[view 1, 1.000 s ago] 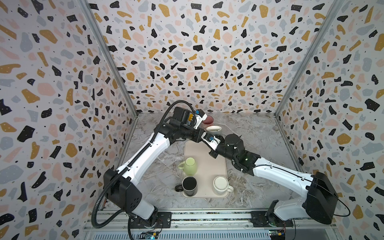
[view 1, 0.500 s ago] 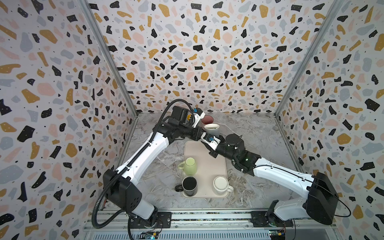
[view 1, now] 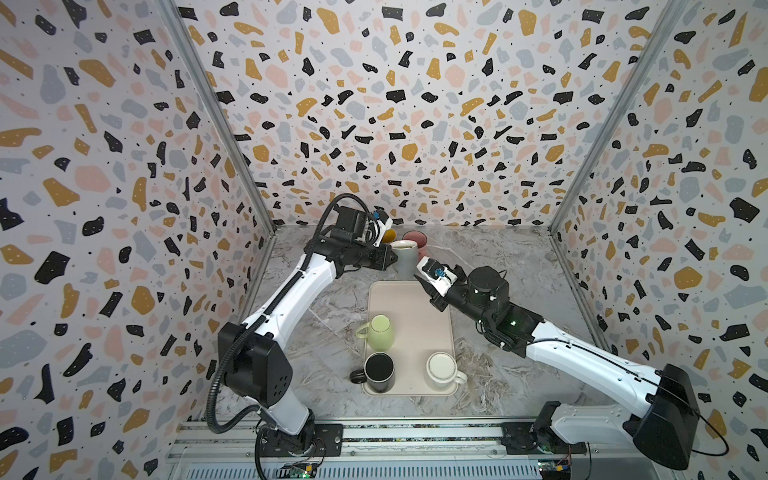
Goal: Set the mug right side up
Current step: 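Open the right gripper and draw it back while the left gripper holds the mug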
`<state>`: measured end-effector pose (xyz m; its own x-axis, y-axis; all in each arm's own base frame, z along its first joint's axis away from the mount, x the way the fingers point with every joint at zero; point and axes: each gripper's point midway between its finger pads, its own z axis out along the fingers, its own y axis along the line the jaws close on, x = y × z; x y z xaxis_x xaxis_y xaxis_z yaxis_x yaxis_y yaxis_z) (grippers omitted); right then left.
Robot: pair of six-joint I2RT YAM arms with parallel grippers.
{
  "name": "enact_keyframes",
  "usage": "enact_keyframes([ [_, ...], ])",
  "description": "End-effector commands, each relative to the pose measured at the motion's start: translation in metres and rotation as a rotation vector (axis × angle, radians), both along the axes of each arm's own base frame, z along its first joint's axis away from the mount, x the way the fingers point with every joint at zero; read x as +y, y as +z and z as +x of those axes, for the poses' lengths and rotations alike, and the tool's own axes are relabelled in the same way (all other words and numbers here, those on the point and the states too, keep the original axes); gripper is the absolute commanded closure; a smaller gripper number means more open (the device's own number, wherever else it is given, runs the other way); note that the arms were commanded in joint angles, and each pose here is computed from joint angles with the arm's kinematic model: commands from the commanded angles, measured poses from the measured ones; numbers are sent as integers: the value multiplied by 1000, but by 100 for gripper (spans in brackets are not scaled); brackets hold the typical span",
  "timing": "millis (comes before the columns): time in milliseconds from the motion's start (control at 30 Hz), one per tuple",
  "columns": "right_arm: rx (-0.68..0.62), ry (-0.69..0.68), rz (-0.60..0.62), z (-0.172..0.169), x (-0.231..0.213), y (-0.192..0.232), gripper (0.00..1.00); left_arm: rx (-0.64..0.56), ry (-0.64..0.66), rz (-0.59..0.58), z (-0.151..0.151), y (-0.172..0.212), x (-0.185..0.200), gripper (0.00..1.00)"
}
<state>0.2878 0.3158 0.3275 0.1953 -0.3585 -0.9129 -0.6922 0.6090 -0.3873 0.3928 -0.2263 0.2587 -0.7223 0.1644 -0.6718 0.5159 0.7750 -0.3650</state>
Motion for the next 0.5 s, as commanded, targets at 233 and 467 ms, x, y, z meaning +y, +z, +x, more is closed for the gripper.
enact_keyframes([
  [233,19,-82,27,-1,-25,2,63,-226,377,134,31,-14,78,100],
  [467,35,-84,36,1,-25,-2,63,-351,585,163,23,-29,119,100],
])
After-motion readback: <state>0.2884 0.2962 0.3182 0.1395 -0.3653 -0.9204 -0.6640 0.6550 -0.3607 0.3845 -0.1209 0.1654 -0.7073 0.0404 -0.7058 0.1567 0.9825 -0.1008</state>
